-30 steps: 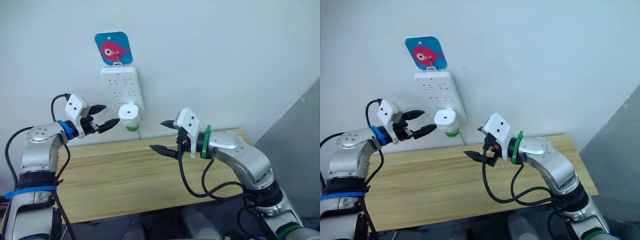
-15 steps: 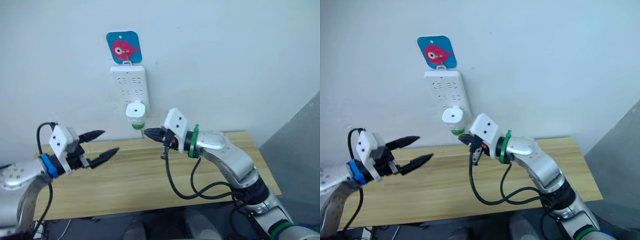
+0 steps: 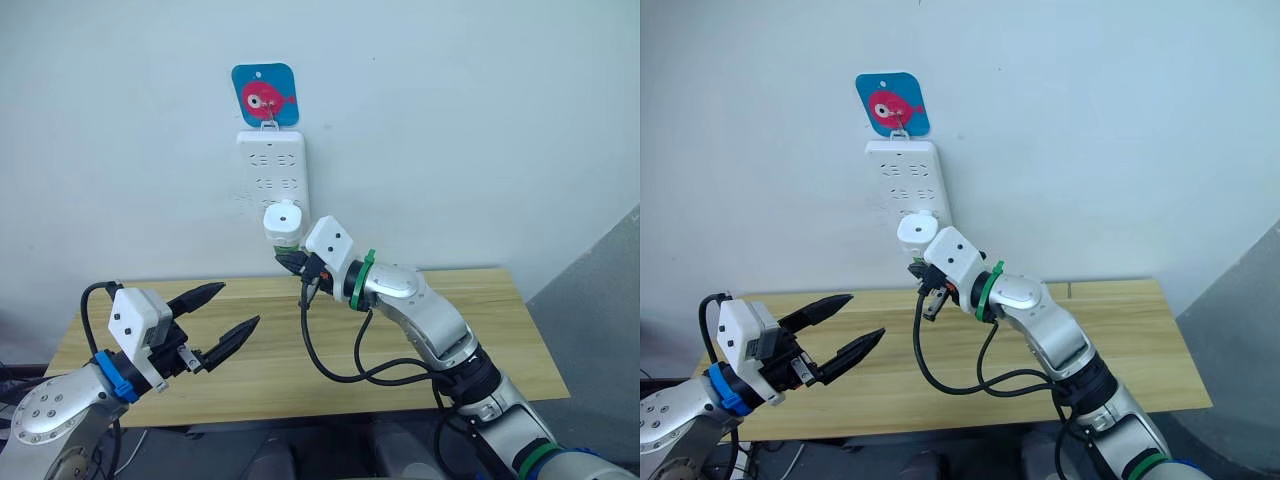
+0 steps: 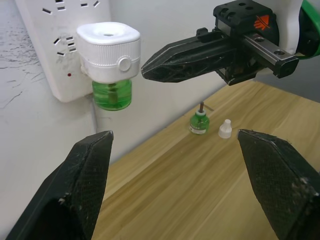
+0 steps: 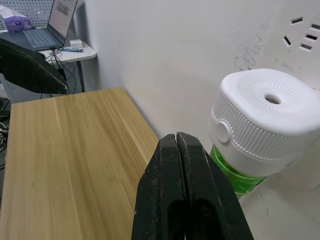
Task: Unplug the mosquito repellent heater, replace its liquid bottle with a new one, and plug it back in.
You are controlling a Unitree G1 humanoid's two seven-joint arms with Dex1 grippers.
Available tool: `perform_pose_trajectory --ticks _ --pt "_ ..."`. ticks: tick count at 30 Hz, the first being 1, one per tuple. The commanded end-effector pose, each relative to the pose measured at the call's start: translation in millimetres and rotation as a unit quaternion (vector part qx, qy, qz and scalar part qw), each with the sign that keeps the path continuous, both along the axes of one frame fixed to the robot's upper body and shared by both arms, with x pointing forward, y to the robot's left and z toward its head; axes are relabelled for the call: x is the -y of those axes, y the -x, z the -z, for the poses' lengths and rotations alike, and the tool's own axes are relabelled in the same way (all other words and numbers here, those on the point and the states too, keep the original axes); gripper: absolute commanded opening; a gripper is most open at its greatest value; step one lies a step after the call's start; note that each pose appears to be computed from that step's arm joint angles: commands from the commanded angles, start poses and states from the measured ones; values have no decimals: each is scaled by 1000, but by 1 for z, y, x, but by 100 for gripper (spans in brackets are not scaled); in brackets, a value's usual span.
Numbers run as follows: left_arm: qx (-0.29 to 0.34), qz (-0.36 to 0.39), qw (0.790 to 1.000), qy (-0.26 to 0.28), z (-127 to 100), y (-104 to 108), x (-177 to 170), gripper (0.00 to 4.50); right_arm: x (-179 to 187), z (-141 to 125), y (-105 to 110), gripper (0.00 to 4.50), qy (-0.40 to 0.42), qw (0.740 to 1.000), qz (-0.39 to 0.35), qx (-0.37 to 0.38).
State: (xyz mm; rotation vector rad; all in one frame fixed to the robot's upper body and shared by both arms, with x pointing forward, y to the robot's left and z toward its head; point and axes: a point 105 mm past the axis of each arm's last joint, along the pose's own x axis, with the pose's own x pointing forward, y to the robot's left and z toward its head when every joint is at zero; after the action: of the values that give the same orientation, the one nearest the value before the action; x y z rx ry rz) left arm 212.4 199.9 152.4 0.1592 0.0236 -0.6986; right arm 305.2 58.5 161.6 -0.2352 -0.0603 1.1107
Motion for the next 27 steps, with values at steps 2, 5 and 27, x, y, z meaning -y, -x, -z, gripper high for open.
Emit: perform_pose_trajectory --ticks 2,5,27 --pt "18 6 1000 -4 -3 0 2 416 -5 -20 -5 2 -27 999 10 28" --pt "19 7 1000 -4 -2 -1 1 416 -4 -21 -9 2 -32 999 21 24" --pt "20 18 1000 -6 2 -6 2 416 2 -16 -25 2 -40 995 89 -1"
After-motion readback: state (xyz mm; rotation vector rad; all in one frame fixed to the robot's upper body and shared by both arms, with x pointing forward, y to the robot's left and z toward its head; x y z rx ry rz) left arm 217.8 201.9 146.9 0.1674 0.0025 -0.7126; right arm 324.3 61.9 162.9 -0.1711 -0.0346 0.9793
